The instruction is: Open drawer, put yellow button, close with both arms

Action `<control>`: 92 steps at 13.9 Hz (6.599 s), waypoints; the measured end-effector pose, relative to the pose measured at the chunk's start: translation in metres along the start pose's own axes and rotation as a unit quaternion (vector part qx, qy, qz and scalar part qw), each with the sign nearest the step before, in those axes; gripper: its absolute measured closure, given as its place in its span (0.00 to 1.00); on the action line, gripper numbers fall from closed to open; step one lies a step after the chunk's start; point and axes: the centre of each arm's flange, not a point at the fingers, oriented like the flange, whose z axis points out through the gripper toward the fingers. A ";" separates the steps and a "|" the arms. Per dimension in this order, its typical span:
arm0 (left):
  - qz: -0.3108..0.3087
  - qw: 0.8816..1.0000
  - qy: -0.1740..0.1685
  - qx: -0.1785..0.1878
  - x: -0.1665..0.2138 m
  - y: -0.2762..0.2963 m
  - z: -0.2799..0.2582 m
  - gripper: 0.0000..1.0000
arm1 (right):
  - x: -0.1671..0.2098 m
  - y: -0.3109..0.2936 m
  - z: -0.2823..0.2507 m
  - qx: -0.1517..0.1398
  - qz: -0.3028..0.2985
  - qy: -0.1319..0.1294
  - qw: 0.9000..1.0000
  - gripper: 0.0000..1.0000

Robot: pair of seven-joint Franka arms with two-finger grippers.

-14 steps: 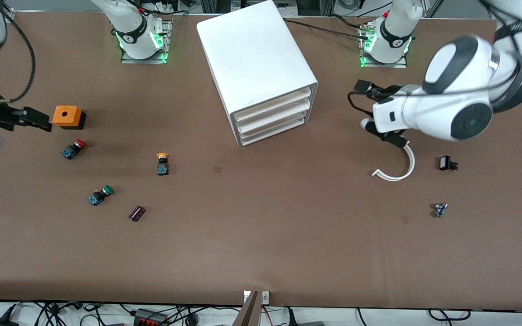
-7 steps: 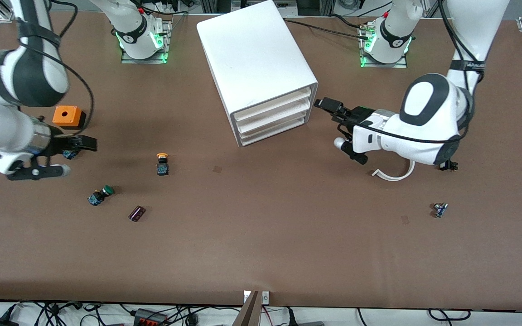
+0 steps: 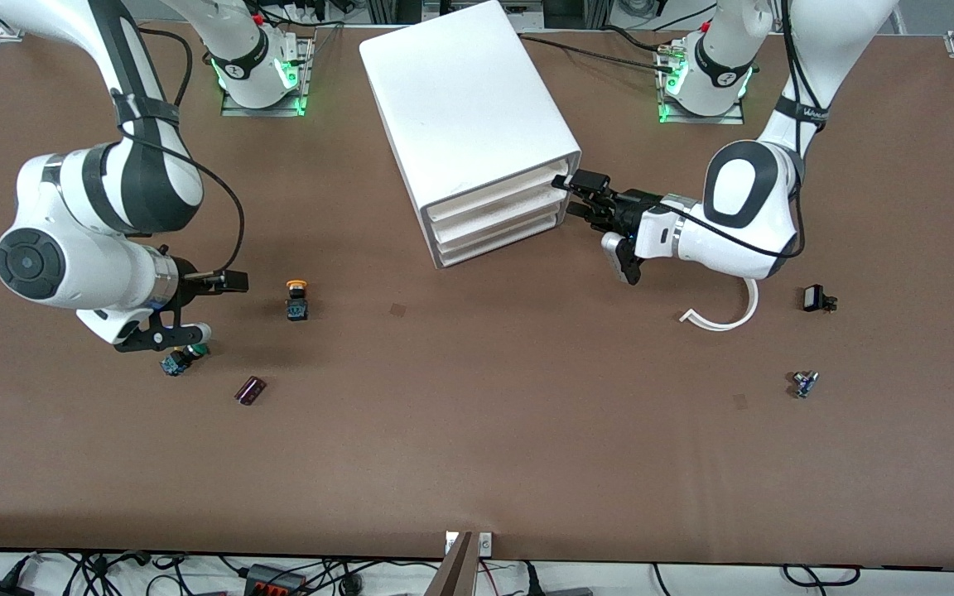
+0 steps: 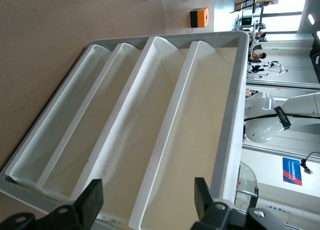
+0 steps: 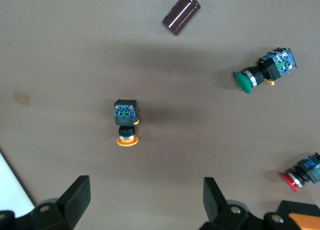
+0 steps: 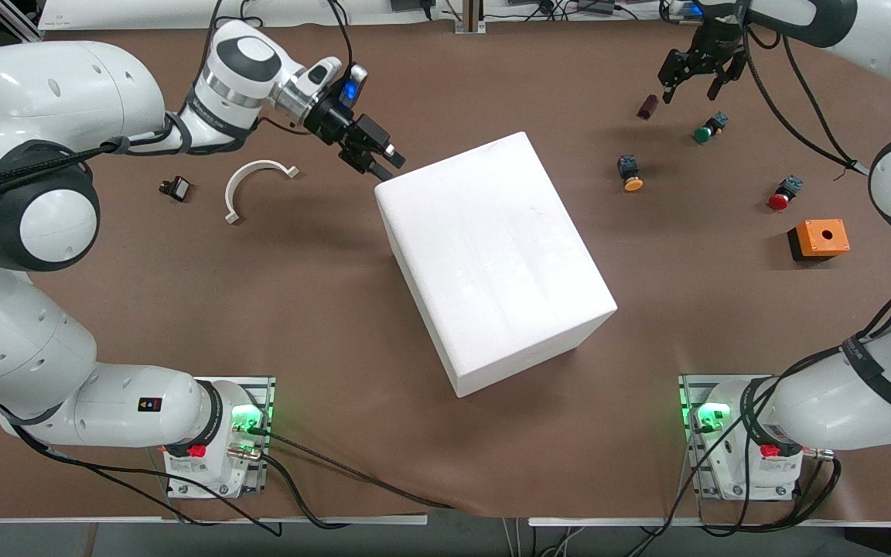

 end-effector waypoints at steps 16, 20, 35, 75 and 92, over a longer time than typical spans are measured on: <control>0.031 0.997 0.033 -0.067 -0.026 -0.021 0.046 0.85 | 0.011 -0.053 0.145 -0.013 -0.038 -0.003 0.999 0.00; 0.046 0.997 0.045 -0.046 -0.006 -0.031 0.010 0.85 | 0.004 -0.060 0.165 -0.016 -0.039 -0.010 0.999 0.00; -0.038 0.998 0.035 0.040 0.062 -0.030 -0.131 0.12 | 0.017 -0.062 0.173 -0.016 -0.005 0.011 1.000 0.58; -0.178 0.837 0.096 0.508 0.088 0.060 -0.273 0.00 | -0.061 -0.451 -0.012 0.156 0.619 -0.032 0.769 0.58; -0.171 0.837 0.108 0.508 0.090 0.081 -0.266 0.00 | -0.044 -0.421 -0.075 0.174 0.650 0.044 0.739 0.00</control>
